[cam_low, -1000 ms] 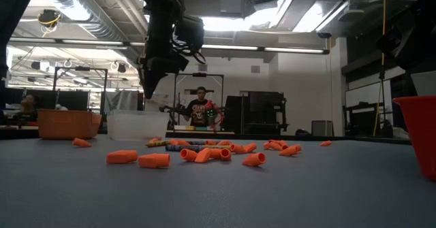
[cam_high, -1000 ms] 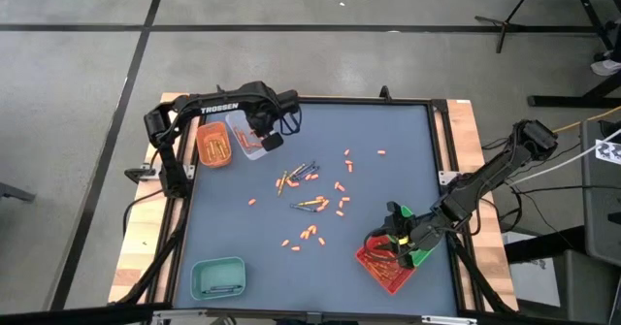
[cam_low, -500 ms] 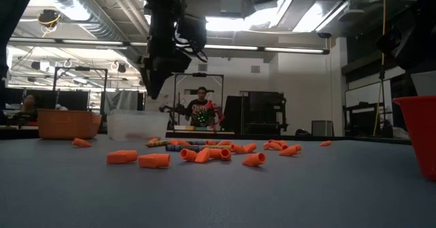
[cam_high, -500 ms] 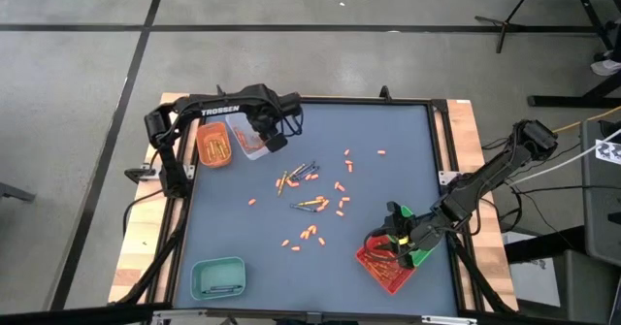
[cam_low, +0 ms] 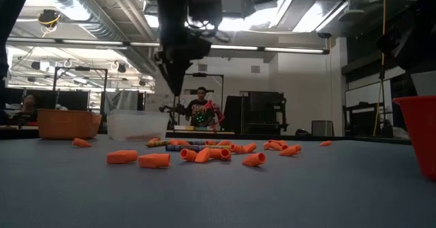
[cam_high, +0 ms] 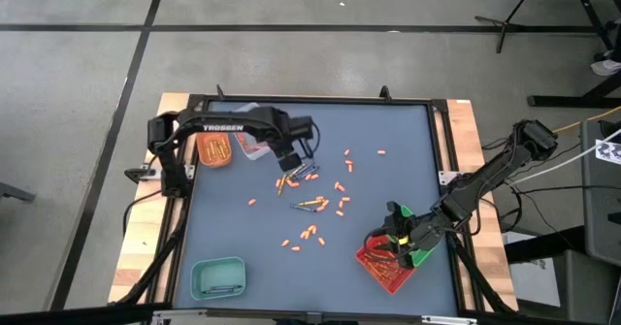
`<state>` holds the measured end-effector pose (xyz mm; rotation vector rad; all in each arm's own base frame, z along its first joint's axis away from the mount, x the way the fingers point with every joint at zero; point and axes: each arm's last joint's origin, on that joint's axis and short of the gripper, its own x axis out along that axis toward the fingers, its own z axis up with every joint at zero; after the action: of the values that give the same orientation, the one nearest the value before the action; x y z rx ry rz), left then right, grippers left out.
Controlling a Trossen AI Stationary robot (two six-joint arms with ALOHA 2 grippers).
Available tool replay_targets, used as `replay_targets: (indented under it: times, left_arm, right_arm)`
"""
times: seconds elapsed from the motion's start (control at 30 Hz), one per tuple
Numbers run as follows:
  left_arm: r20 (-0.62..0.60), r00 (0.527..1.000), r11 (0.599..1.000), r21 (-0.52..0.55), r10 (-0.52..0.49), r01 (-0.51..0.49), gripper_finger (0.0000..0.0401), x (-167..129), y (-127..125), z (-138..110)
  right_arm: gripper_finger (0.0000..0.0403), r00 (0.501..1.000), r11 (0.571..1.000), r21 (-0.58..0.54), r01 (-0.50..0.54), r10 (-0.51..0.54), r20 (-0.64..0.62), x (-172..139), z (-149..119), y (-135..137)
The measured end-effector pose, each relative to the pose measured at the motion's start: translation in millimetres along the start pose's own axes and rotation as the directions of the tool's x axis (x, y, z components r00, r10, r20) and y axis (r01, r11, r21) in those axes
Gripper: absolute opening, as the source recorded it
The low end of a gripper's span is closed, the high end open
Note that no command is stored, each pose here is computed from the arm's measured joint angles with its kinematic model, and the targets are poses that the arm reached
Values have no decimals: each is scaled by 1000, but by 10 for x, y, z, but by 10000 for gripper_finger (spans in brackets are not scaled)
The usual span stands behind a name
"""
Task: Sort crayons
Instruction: Put the blue crayon into the blue bin
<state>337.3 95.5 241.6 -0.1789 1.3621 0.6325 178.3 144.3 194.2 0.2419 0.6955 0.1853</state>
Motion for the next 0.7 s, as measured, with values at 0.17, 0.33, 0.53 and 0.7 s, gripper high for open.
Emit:
replay_targets:
  times: [0.17,0.33,0.53,0.7]
  left_arm:
    - [55,996,994,89,-72,67,93,-105,-345,-53]
    - [74,984,973,183,-159,144,92,-217,-681,-162]
    - [102,974,946,276,-204,170,92,-338,-1001,-311]
    - [137,959,927,322,-249,195,91,-352,-1195,-401]
  right_arm:
    - [166,1000,1000,0,20,-20,14,0,4,-5]
    - [166,999,999,-25,38,-38,27,0,8,-11]
    - [166,997,997,-46,68,-66,47,-1,14,-19]
    - [166,995,996,-46,81,-79,56,-1,17,-23]
